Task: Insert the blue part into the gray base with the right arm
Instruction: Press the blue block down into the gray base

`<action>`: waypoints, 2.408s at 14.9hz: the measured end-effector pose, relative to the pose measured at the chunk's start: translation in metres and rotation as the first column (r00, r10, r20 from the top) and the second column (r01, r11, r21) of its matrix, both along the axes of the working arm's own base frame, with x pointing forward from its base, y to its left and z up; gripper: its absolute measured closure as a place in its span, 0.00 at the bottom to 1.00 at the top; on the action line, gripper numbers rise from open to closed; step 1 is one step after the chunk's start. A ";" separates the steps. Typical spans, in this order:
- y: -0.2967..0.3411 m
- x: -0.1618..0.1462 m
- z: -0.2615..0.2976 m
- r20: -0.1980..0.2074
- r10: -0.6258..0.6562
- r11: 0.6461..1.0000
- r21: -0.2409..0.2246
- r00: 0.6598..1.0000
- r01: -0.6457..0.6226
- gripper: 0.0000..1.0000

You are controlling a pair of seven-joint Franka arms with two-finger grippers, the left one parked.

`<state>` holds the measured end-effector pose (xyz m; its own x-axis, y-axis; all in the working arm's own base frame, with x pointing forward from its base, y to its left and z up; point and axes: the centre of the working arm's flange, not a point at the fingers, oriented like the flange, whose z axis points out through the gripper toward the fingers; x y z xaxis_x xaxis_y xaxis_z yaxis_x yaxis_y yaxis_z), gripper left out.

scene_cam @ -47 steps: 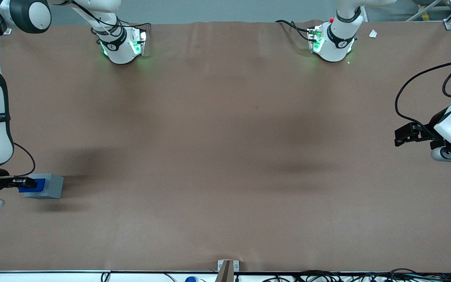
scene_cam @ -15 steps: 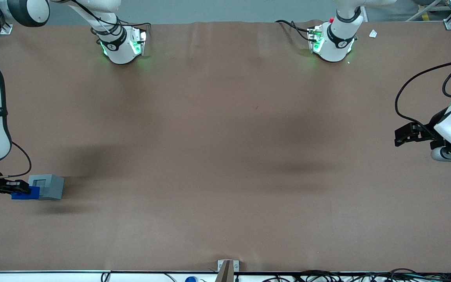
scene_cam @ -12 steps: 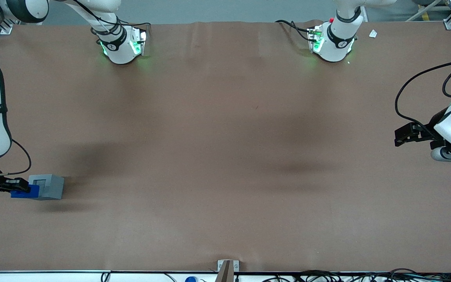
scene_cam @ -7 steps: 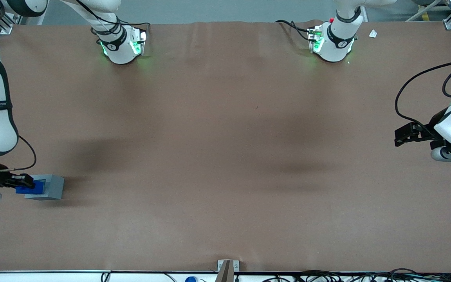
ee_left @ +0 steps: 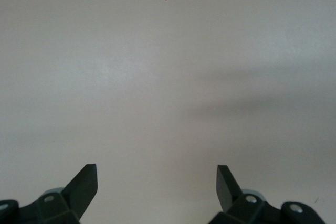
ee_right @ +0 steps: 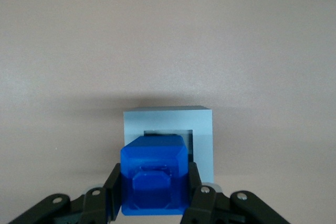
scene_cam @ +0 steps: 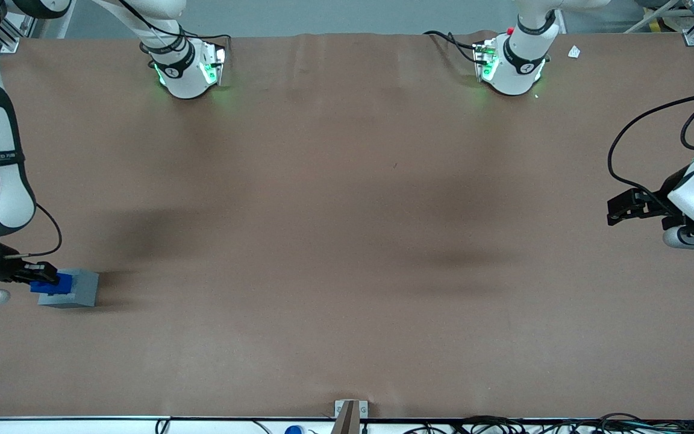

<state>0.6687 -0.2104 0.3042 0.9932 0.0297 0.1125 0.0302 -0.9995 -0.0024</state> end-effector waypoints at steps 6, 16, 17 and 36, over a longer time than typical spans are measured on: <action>-0.009 -0.004 -0.001 -0.003 -0.005 1.000 -0.001 1.000 0.005 0.49; -0.008 -0.004 -0.003 0.002 0.002 1.000 0.000 1.000 -0.002 0.49; -0.007 -0.003 -0.002 0.003 0.003 1.000 0.000 1.000 -0.003 0.49; -0.007 -0.001 -0.001 0.023 0.002 1.000 -0.004 1.000 -0.002 0.49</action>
